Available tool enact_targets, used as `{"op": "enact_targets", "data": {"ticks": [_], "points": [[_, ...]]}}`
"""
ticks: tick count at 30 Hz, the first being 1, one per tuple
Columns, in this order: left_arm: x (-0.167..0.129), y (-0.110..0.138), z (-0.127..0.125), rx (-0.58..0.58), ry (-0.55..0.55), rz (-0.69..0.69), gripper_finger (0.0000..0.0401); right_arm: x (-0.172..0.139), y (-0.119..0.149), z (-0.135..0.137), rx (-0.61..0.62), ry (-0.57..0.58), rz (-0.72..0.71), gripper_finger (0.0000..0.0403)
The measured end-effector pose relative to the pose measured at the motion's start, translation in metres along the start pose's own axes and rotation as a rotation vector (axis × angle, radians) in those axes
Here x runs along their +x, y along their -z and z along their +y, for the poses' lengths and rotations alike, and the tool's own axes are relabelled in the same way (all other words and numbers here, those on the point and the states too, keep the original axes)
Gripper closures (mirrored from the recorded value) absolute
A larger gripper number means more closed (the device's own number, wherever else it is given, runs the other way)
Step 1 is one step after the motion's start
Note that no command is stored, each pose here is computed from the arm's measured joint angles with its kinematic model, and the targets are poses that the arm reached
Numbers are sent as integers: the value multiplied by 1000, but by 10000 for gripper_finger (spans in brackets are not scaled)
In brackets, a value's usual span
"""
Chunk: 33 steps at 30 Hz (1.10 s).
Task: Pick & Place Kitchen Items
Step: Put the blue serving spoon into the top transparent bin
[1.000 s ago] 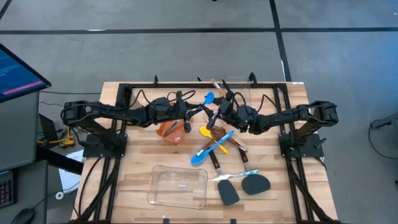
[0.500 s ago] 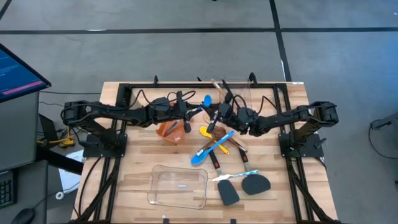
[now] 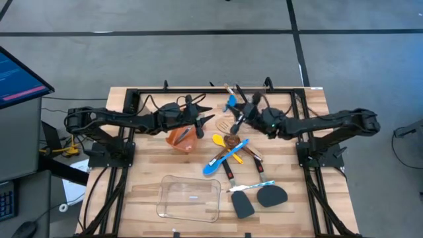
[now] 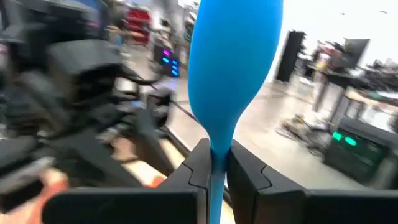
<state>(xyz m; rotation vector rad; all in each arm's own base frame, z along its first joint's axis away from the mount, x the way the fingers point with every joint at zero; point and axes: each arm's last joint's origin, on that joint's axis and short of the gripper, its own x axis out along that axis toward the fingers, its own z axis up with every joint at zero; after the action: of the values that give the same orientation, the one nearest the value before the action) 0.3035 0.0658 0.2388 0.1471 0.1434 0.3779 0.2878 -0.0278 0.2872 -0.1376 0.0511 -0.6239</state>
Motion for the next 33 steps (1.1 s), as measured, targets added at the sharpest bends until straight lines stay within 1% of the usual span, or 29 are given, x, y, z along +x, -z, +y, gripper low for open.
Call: {"op": "enact_targets", "data": {"ticks": [4,8,12,15,17,21,23,27,33], "points": [[0,-1,0,-11,0,-3,255,-11,-7,-27,65,51,81,382],[0,-1,0,-60,0,-3,247,-20,-9,-55,128,90,146,382],[0,-1,0,-78,2,-3,242,-21,-11,-81,187,88,246,382],[0,-1,0,-80,4,-4,243,-17,-14,-95,205,92,361,382],[0,-1,0,-80,4,-4,244,-11,-14,-102,195,94,450,382],[0,-1,0,-80,4,-4,244,8,-15,-113,215,41,580,382],[0,-1,0,-80,4,-4,244,16,-12,-118,224,32,645,382],[0,-1,0,-80,3,-4,244,32,3,-127,231,35,800,382],[0,-1,0,-81,3,-4,244,50,36,-139,242,31,976,382]]}}
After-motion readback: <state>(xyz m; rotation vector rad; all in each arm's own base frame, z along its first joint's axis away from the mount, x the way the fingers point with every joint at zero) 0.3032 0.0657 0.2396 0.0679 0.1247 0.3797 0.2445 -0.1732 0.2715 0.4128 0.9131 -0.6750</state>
